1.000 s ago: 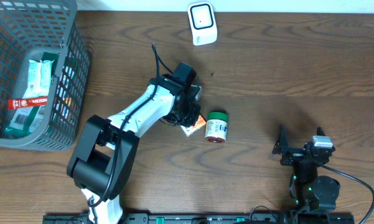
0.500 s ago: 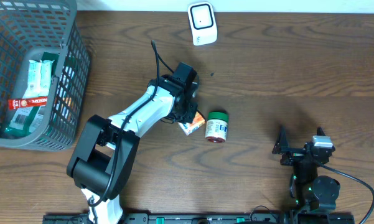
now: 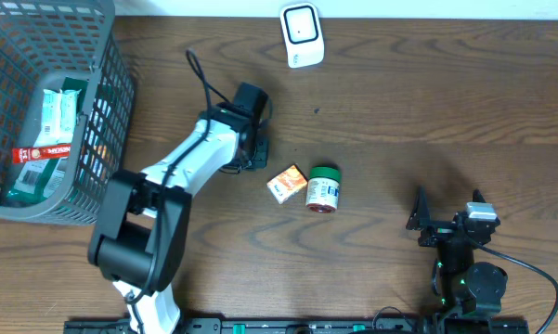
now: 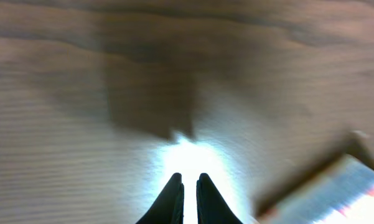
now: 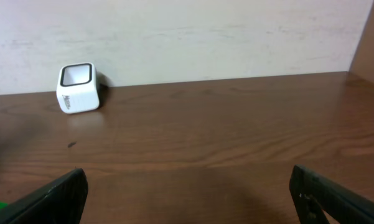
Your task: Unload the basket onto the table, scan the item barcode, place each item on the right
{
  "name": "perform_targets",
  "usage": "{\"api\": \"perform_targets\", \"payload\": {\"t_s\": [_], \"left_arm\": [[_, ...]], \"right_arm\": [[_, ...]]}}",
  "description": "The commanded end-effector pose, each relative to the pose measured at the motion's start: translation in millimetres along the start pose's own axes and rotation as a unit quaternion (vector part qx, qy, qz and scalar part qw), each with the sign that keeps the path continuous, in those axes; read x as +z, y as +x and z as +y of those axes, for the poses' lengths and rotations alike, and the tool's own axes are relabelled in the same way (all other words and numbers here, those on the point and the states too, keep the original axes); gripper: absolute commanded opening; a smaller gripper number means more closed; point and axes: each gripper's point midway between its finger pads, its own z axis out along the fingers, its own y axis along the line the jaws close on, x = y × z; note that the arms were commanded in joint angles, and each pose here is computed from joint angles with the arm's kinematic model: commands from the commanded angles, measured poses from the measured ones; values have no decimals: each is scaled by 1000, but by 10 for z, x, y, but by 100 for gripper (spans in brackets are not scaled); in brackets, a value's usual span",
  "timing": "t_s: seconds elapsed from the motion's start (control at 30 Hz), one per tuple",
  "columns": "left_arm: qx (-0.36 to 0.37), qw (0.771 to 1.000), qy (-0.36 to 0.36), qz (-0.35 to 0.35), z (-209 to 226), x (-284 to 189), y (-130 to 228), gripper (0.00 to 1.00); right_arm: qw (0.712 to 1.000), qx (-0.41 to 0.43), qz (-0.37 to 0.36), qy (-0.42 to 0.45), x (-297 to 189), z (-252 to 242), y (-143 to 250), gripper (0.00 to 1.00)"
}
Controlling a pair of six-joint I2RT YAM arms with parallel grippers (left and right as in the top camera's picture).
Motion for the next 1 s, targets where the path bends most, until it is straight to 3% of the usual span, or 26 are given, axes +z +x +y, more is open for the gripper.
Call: {"api": "perform_targets", "payload": {"t_s": [0.0, 0.1, 0.17, 0.5, 0.97], "left_arm": [[37, 988, 150, 14, -512, -340, 81, 10], [70, 968, 234, 51, -779, -475, 285, 11], [94, 961, 251, 68, -867, -490, 408, 10], [162, 972, 143, 89, -835, -163, 690, 10], [177, 969, 136, 107, -861, -107, 846, 10]], "right_arm": [[1000, 7, -1, 4, -2, -20, 2, 99], [1000, 7, -1, 4, -2, -20, 2, 99], [1000, 7, -1, 4, -2, -20, 2, 99], [1000, 7, -1, 4, -2, -20, 2, 99], [1000, 7, -1, 4, -2, -20, 2, 99]]}}
